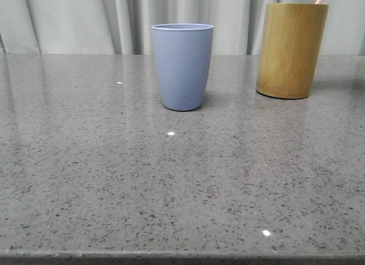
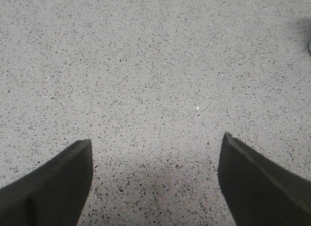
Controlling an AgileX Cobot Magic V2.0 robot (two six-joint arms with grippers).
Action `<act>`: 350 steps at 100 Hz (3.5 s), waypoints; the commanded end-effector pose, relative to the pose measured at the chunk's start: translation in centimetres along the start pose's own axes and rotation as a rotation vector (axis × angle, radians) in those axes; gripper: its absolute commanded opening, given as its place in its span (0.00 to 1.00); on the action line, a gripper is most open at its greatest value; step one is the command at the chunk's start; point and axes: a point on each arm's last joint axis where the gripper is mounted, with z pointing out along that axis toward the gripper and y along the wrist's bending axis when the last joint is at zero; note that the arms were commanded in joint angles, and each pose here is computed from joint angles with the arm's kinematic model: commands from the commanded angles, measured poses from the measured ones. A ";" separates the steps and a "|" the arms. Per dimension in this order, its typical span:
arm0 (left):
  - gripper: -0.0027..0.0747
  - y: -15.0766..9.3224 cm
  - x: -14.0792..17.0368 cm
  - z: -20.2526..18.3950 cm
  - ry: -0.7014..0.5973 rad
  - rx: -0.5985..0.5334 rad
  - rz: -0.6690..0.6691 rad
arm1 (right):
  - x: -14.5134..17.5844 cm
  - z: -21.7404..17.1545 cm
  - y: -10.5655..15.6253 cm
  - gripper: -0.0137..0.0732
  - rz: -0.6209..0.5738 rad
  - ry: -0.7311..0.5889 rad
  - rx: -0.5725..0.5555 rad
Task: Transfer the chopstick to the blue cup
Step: 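Reach the right gripper over the bamboo cup to the pink straw, then grasp the pink straw with the right gripper and pull it out, then carry the straw over the blue cup and lower it inside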
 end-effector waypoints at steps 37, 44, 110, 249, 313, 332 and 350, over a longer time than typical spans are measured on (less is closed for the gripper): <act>0.70 -0.1 -1.3 -0.6 -0.099 -0.001 -0.011 | -4.7 -0.7 5.0 0.08 0.020 -0.204 -0.177; 0.70 -0.1 -1.3 -0.6 -0.099 -0.001 -0.010 | -5.6 -0.9 6.1 0.08 -0.020 -0.207 -0.211; 0.70 -0.1 -1.3 -0.6 -0.099 -0.001 -0.010 | -14.5 -7.4 14.3 0.08 -0.200 -0.145 -0.352; 0.70 -0.1 -1.3 -0.6 -0.099 -0.001 -0.010 | -2.6 -2.5 21.2 0.75 -0.209 0.082 -0.547; 0.70 -0.1 -1.3 -0.6 -0.099 -0.001 -0.010 | -9.6 -6.1 16.9 0.77 -0.348 0.048 -0.391; 0.70 -0.1 -1.3 -0.6 -0.099 -0.001 -0.010 | -11.6 -9.4 14.9 0.77 -0.454 0.082 -0.297; 0.70 -0.1 -1.3 -0.6 -0.099 -0.001 -0.010 | -10.0 -12.4 12.5 0.77 -0.478 0.125 -0.279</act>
